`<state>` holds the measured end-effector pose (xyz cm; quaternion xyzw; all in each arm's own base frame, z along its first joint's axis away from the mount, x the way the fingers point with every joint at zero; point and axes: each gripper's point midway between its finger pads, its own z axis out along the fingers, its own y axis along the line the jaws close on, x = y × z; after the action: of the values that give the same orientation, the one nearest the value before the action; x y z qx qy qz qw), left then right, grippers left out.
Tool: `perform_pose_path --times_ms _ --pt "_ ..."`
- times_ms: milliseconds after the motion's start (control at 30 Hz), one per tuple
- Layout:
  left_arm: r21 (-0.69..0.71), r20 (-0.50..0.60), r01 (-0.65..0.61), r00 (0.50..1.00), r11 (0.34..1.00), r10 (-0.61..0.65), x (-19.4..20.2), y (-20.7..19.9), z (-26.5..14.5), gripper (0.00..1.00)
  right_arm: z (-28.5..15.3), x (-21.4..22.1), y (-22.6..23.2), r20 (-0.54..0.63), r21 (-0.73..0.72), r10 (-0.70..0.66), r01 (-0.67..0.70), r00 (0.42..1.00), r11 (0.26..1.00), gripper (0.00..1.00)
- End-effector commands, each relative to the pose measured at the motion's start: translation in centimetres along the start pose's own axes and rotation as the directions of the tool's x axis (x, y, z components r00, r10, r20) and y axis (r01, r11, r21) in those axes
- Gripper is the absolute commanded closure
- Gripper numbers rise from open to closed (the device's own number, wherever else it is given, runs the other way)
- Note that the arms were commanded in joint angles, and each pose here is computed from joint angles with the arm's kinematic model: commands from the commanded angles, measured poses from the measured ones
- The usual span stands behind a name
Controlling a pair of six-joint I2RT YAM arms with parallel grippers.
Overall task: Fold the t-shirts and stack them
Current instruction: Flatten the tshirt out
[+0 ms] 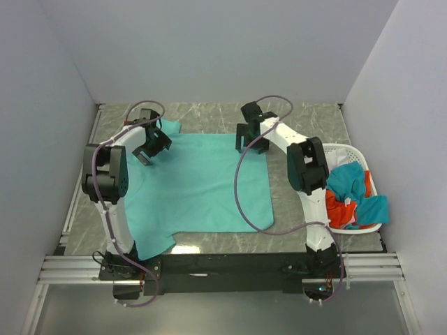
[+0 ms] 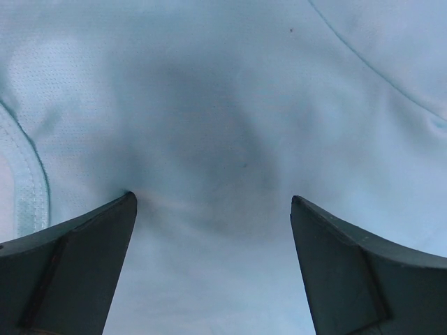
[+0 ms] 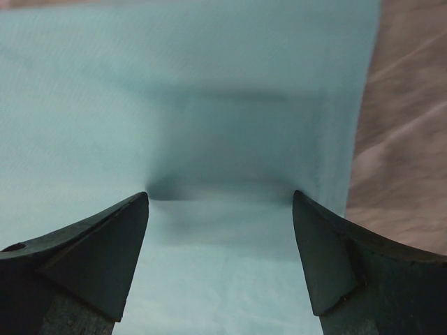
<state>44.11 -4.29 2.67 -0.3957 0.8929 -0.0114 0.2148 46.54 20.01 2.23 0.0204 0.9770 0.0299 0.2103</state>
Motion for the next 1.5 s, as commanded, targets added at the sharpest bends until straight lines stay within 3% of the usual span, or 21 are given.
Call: perform_pose_path --times_ms 0,200,433,600,733,867,1000,1033,1067,1200,1233,1267,1333,1467 --pt "0.051 -0.096 -0.02 0.995 0.998 0.025 2.4 -1.2 3.0 0.01 1.7 0.0 -5.2 -0.069 0.087 0.067 -0.061 0.995 0.994 0.1" --pt "0.158 -0.097 -0.05 0.993 0.986 0.065 1.8 -6.6 3.4 0.0 2.0 -3.4 -6.3 -0.064 -0.001 0.119 -0.119 0.991 0.993 0.13" --pt "0.184 -0.102 -0.047 0.993 0.982 0.066 0.9 -10.1 4.9 0.01 3.0 -6.1 -6.2 -0.082 -0.101 0.18 -0.188 0.98 0.977 0.13" --pt "0.22 -0.077 -0.043 0.995 0.975 0.061 0.0 -11.7 5.4 0.01 2.1 -9.9 -7.6 0.01 -0.162 0.261 -0.256 0.965 0.953 0.13" --pt "0.259 -0.055 -0.031 0.997 0.965 0.047 -1.9 -13.3 3.8 0.01 0.1 -12.2 -7.7 0.067 -0.221 0.256 -0.236 0.964 0.946 0.12" --pt "0.32 0.0 -0.043 0.999 0.946 0.045 -4.1 -14.2 -1.5 0.01 -5.4 -13.7 -8.3 0.155 -0.19 0.208 -0.177 0.966 0.966 0.12" --pt "0.289 0.027 -0.027 0.999 0.957 0.02 -3.3 -10.7 -5.0 0.01 -10.1 -12.0 -7.9 0.224 -0.15 0.156 -0.124 0.962 0.981 0.11" --pt "0.285 0.021 -0.02 1.0 0.958 0.014 -2.7 -9.7 -5.7 0.01 -9.1 -8.9 -7.8 0.163 -0.125 0.14 -0.12 0.977 0.985 0.11" --pt "0.318 0.044 -0.017 0.999 0.948 0.004 -2.8 -9.4 -8.4 0.01 -11.9 -8.4 -6.9 0.21 -0.124 0.121 -0.097 0.97 0.988 0.11" --pt "0.177 0.011 -0.016 1.0 0.984 0.014 3.7 -1.5 -8.9 0.01 -13.9 -2.5 -3.8 0.247 -0.14 0.076 -0.042 0.966 0.989 0.11" --pt "0.149 -0.002 -0.02 1.0 0.989 0.02 5.1 0.0 -9.2 0.0 -12.9 0.4 -4.0 0.202 -0.125 0.063 -0.038 0.977 0.991 0.11" --pt "0.162 0.009 -0.032 0.999 0.986 0.031 6.3 0.7 -10.8 0.01 -14.5 1.1 -3.5 0.23 -0.146 0.066 -0.033 0.971 0.989 0.11" --pt "0.046 -0.039 -0.007 0.999 0.999 0.009 10.3 5.6 -9.8 0.01 -14.0 4.5 -2.6 0.197 -0.183 0.069 -0.032 0.978 0.983 0.11" --pt "0.073 -0.117 0.02 0.993 0.997 -0.011 16.5 9.4 -10.9 0.01 -15.4 7.3 -2.2 0.209 -0.271 0.102 -0.043 0.973 0.962 0.11"
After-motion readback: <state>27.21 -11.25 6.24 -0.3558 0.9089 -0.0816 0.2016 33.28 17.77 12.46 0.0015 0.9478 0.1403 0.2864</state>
